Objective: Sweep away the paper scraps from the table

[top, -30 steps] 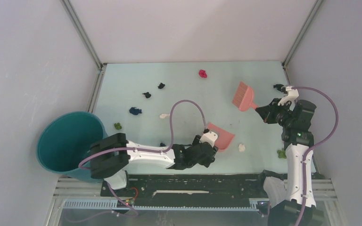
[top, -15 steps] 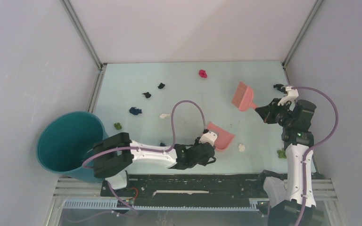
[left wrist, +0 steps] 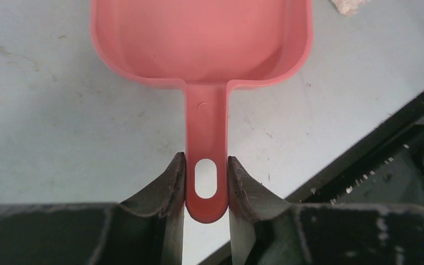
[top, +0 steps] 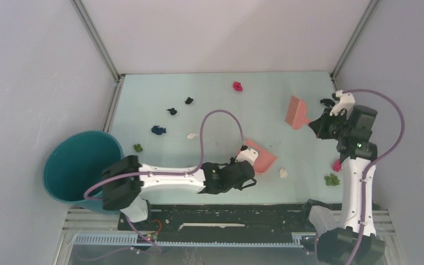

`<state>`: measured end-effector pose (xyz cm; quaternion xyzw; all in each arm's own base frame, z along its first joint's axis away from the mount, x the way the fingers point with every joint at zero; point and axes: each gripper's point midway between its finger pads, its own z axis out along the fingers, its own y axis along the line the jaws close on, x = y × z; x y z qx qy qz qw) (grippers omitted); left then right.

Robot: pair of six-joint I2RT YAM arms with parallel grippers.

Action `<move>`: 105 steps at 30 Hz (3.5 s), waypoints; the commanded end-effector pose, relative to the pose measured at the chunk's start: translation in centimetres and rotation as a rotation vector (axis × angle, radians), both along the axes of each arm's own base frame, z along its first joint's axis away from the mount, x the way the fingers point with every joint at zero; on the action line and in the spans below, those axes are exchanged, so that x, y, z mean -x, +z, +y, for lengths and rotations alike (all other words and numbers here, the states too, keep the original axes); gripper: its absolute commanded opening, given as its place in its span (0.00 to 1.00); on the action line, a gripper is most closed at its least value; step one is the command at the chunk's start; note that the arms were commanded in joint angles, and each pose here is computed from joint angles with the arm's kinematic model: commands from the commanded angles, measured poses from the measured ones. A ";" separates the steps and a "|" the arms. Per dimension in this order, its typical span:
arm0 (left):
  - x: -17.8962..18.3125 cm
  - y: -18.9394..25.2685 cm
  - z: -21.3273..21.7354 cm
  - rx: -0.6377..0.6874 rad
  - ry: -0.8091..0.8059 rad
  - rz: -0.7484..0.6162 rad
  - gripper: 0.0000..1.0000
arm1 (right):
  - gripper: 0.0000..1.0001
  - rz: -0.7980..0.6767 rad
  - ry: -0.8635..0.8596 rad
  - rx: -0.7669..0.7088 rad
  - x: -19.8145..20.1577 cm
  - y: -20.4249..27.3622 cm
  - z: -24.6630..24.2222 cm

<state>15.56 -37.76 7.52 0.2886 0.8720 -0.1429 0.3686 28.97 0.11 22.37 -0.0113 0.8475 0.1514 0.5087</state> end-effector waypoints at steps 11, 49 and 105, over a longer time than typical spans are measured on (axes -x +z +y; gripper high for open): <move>0.0 8.7 5.5 0.057 -0.012 -0.123 0.00 | 0.00 0.254 -0.164 0.839 2.4 6.3 -13.7; 5.2 4.8 5.3 0.192 -0.162 0.080 0.00 | 0.00 0.317 0.107 1.247 -22.4 -6.5 -15.7; 9.0 4.5 1.1 0.075 -0.370 0.107 0.00 | 0.00 0.538 0.138 0.536 5.1 -9.3 -1.1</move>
